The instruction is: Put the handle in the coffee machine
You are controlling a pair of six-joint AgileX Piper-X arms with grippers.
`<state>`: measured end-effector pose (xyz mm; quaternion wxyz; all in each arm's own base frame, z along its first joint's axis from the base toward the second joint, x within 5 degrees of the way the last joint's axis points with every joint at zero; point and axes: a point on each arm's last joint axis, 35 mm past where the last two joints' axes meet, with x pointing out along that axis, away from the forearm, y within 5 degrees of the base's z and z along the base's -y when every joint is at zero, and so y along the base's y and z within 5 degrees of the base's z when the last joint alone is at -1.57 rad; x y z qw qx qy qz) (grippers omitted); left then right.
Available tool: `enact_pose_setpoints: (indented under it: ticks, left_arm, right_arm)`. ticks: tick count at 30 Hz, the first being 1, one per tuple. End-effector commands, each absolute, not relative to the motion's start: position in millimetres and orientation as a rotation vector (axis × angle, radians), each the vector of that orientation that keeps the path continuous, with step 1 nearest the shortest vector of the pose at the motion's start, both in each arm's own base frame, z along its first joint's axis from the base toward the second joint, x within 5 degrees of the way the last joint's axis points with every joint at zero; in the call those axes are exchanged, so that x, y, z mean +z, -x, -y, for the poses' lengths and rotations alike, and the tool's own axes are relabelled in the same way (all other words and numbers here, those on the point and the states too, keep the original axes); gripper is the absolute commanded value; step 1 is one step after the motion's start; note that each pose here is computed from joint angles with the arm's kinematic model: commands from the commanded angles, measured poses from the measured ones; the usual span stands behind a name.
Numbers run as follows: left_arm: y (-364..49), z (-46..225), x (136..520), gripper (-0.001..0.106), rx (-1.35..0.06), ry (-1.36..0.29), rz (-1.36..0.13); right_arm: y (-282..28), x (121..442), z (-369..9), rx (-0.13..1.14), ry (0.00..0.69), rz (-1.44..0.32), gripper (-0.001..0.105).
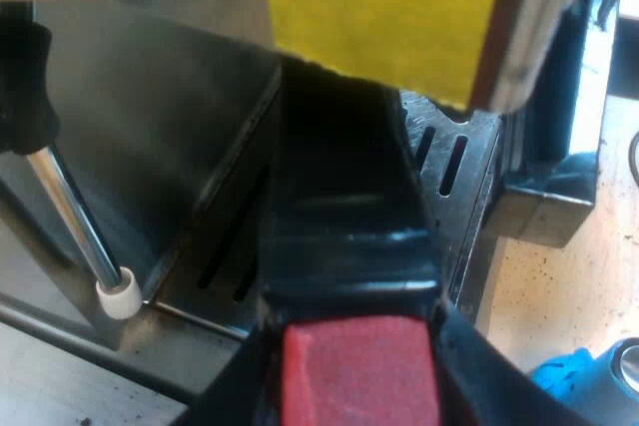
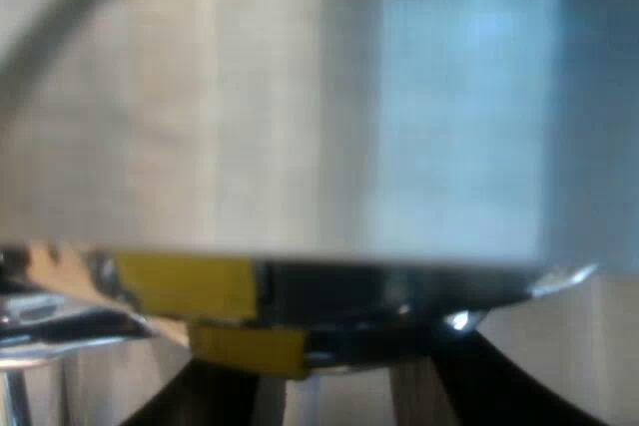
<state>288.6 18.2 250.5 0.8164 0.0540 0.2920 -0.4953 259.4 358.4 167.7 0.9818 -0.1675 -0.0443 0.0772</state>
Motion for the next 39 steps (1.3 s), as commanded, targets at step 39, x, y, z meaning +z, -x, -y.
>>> enact_pose_setpoints:
  ticks: [39]
  left_arm:
    - [-280.8,-44.6,328.1,0.035,-1.018,-0.091,-0.463]
  right_arm:
    - [-262.4,211.4,-361.5,0.122,0.209,0.226,0.026]
